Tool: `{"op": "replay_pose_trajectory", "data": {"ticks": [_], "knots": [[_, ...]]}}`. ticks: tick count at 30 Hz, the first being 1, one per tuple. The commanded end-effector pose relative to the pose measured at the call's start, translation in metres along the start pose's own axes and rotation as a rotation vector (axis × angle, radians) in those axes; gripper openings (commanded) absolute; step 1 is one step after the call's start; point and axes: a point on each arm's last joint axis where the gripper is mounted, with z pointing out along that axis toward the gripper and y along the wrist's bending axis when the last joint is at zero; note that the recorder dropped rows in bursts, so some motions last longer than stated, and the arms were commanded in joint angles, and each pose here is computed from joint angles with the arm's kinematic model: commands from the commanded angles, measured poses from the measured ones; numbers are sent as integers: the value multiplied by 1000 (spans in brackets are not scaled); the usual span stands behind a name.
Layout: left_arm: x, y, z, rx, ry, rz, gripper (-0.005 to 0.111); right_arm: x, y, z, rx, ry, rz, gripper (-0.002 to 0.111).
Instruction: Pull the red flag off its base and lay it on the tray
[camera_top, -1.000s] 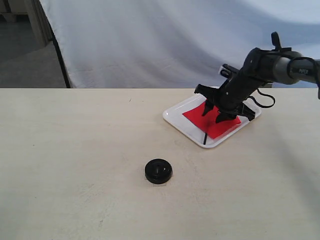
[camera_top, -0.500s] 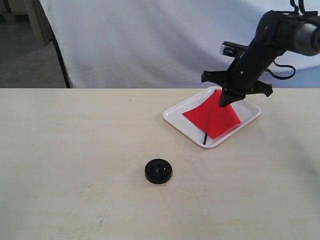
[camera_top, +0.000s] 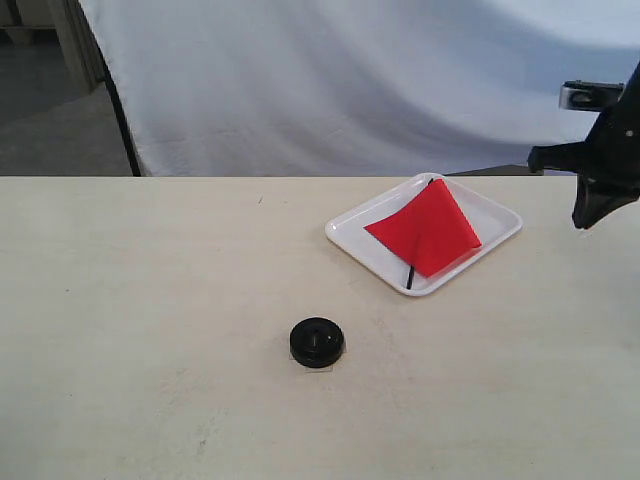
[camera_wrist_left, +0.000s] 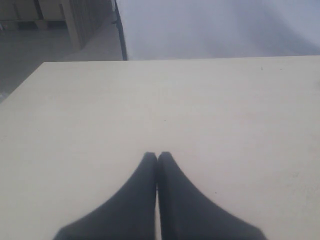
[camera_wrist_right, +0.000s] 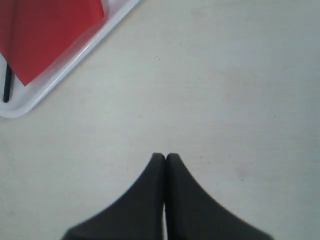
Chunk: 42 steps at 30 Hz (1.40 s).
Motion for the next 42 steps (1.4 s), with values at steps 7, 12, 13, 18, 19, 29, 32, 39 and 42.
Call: {"op": "replay_pose_trajectory", "data": {"ticks": [7,12,13,18,19,29,32,39,42], "knots": [[0,0,0,2,-6,-3,0,75,5,-142,60,-411,-115,-1],[0,0,0,2,-6,-3,0,133,8,-194,82,-617,-150,-1],[0,0,0,2,-6,-3,0,148,9,-203,85,-663,-151,-1],[0,0,0,2,-6,-3,0,229,13,-246,103,-886,-163,-1],[0,0,0,2,-6,-3,0,241,13,-252,107,-919,-168,-1],[0,0,0,2,-6,-3,0,396,13,-275,191,-1297,-183,-1],[0,0,0,2,-6,-3,0,431,10,-264,234,-1379,-179,-1],[0,0,0,2,-6,-3,0,473,8,-234,242,-1441,-188,-1],[0,0,0,2,-6,-3,0,477,9,-231,168,-1389,-216,-1]]}}
